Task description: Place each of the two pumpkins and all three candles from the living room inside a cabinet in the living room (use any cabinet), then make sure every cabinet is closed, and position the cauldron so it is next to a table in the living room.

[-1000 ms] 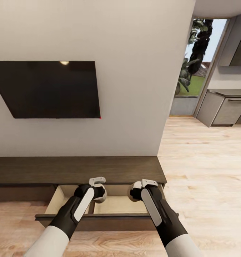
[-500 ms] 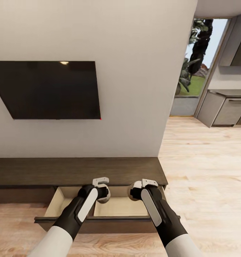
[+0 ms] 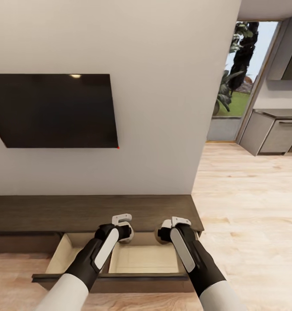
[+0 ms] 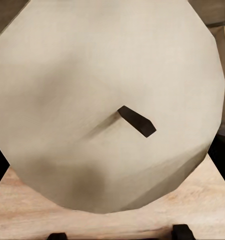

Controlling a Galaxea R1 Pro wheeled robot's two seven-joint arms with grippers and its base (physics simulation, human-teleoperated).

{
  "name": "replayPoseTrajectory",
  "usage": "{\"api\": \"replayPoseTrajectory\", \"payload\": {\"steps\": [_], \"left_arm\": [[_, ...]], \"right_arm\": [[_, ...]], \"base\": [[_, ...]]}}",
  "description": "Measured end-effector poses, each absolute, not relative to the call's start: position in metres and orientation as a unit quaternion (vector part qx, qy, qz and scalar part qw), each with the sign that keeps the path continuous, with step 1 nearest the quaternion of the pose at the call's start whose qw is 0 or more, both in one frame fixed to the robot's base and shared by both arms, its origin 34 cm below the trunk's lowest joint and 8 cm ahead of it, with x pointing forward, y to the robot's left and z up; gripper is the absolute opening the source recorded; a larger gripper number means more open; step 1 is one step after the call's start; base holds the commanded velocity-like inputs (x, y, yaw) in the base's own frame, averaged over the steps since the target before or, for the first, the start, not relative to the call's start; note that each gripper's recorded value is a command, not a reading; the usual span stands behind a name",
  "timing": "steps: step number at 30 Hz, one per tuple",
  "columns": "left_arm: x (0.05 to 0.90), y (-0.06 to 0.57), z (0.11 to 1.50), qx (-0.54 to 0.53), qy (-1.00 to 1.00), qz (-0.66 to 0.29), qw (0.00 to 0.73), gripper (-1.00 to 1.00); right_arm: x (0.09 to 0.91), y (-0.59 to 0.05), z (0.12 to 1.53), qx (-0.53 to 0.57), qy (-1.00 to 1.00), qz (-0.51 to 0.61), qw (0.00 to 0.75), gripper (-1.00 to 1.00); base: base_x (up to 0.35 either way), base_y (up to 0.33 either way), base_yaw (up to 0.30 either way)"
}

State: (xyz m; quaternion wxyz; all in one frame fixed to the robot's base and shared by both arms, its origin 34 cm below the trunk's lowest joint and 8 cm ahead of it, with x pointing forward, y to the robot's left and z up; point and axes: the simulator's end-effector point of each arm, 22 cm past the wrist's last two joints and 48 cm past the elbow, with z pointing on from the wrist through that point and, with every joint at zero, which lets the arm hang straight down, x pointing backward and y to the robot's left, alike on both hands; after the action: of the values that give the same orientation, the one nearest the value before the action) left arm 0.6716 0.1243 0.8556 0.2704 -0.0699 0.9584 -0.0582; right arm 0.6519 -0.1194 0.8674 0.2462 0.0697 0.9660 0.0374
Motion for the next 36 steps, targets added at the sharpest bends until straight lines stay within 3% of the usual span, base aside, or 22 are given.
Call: {"api": "replayPoseTrajectory", "payload": {"steps": [36], "left_arm": [[0.678,0.125,0.844,-0.070,0.958,-0.058,0.270,-1.00]], "right_arm": [[0.657,-0.119,0.844,0.066,0.970,0.034,0.231,-1.00]], "base": [[0.002,-0.018,0.000]]}}
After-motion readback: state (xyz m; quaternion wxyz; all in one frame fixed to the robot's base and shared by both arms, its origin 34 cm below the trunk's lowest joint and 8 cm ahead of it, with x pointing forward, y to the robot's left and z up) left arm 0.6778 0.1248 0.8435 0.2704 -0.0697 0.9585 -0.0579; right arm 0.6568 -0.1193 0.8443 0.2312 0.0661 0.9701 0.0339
